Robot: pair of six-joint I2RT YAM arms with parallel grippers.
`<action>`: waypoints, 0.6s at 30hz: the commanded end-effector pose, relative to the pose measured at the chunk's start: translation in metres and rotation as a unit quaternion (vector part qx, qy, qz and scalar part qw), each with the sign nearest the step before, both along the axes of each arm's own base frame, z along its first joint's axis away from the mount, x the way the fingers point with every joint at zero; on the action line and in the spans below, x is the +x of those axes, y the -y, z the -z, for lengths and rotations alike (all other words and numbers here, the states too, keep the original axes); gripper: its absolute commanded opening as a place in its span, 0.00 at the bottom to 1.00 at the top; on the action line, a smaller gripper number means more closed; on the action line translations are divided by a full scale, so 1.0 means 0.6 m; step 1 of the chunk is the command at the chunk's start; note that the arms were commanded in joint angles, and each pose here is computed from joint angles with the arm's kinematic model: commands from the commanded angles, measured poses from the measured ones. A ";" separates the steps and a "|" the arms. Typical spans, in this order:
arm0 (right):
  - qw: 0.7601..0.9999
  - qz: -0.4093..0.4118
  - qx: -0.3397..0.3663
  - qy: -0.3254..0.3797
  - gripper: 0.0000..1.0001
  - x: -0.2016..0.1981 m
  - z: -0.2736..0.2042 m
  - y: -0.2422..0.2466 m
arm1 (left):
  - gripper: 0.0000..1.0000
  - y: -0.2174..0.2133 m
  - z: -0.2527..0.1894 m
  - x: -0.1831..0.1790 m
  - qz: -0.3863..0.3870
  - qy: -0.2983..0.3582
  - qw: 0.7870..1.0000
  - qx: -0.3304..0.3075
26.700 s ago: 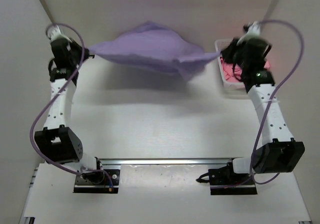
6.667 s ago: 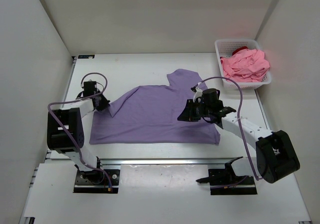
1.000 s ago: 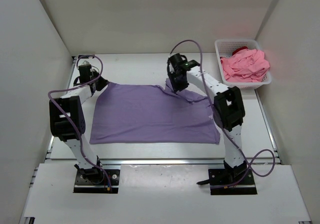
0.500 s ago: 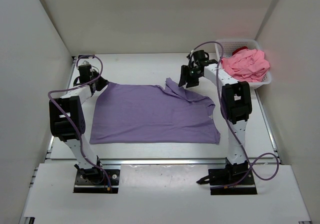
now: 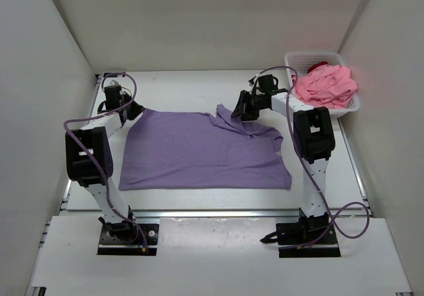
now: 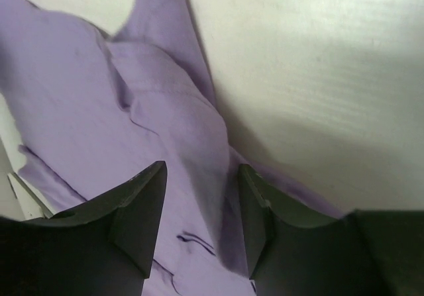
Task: Fold and stack the t-shirts
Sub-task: Grap the side of the flattened tshirt furthest away from the robot with both arms
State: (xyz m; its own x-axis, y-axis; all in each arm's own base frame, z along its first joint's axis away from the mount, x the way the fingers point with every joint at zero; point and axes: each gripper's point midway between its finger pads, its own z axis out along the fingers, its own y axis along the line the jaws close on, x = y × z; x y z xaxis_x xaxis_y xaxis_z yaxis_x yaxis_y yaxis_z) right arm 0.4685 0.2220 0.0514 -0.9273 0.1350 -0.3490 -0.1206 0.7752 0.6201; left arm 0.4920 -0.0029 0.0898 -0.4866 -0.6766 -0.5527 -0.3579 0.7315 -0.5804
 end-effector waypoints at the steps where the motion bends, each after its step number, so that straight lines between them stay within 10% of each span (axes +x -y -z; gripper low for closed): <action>1: 0.997 0.001 0.047 0.053 0.45 0.040 -0.053 -0.015 | 0.00 0.007 -0.040 0.007 0.007 0.027 1.000 0.004; 14: 0.991 -0.009 0.124 0.042 0.41 0.066 -0.064 -0.033 | 0.00 0.007 -0.041 0.010 0.006 0.027 1.000 0.002; 18: 0.992 -0.011 0.119 0.037 0.25 0.098 -0.063 -0.030 | 0.00 -0.005 -0.045 0.008 0.000 0.031 1.000 0.004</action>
State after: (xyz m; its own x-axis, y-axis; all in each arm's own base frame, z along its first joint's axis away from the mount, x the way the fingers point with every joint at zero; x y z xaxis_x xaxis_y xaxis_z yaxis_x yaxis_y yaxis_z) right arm 0.5076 0.2408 0.0682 -0.9198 0.1976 -0.3389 -0.1456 0.6303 0.7625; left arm 0.4919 -0.0025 0.0897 -0.4868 -0.6765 -0.5527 -0.3586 0.7317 -0.5797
